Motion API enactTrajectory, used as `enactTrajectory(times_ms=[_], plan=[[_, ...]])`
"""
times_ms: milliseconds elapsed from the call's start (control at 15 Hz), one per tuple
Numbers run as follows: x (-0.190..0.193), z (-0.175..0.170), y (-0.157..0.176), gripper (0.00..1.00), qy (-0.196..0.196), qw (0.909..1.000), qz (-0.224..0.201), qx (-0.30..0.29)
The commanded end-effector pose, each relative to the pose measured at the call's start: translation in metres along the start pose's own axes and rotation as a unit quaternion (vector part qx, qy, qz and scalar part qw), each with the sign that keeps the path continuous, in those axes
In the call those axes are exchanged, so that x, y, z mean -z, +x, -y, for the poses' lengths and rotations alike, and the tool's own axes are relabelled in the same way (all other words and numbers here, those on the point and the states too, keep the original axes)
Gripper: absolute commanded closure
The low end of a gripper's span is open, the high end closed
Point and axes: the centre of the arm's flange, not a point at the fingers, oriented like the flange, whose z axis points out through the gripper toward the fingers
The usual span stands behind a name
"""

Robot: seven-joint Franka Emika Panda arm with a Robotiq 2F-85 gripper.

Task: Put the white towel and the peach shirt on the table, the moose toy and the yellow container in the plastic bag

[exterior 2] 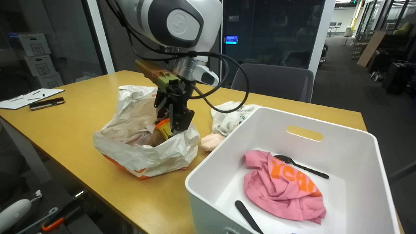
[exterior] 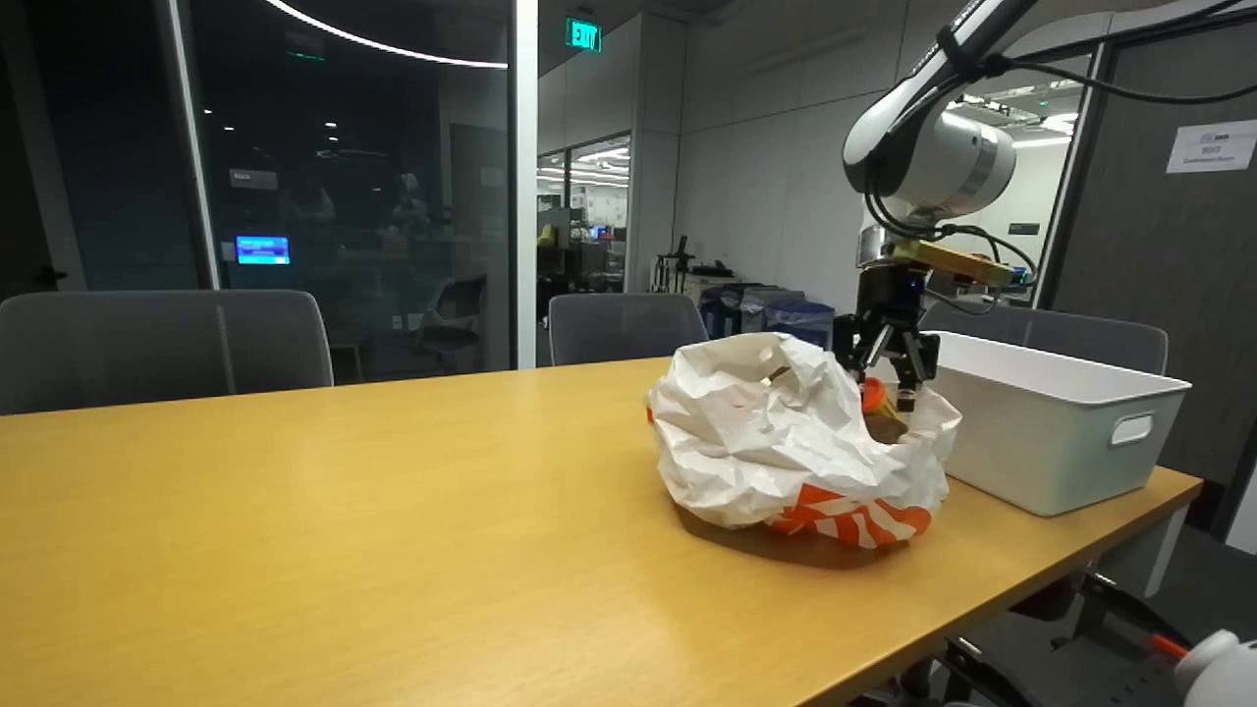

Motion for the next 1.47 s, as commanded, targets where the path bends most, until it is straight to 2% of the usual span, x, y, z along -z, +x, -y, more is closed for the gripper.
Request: enactTrajectory(times_ms=[0,200,333,467,533,733,867,1000,1133,1400], plan=[[0.025,-0.009,0.012,0.00,0.013,0.9992,-0.010,-0.037],[0.050,-0.032,0.005,0.00,0.013,0.9943,-0.052,-0.092],[0.074,-0.058,-0.003,0.00,0.033,0.9864,-0.087,-0.136],[0.089,-0.095,-0.007,0.00,0.023,0.9778,-0.131,-0.162],[0.072,-0.072,0.006,0.00,0.027,0.9864,-0.091,-0.134],[0.089,-0.101,-0.002,0.00,0.030,0.9800,-0.117,-0.158],[0.090,-0.092,0.001,0.00,0.038,0.9816,-0.116,-0.147],[0.098,-0.082,0.006,0.00,0.041,0.9773,-0.137,-0.157],[0.112,-0.089,0.013,0.00,0.045,0.9693,-0.159,-0.182],[0.143,-0.133,0.014,0.00,0.063,0.9452,-0.196,-0.253]])
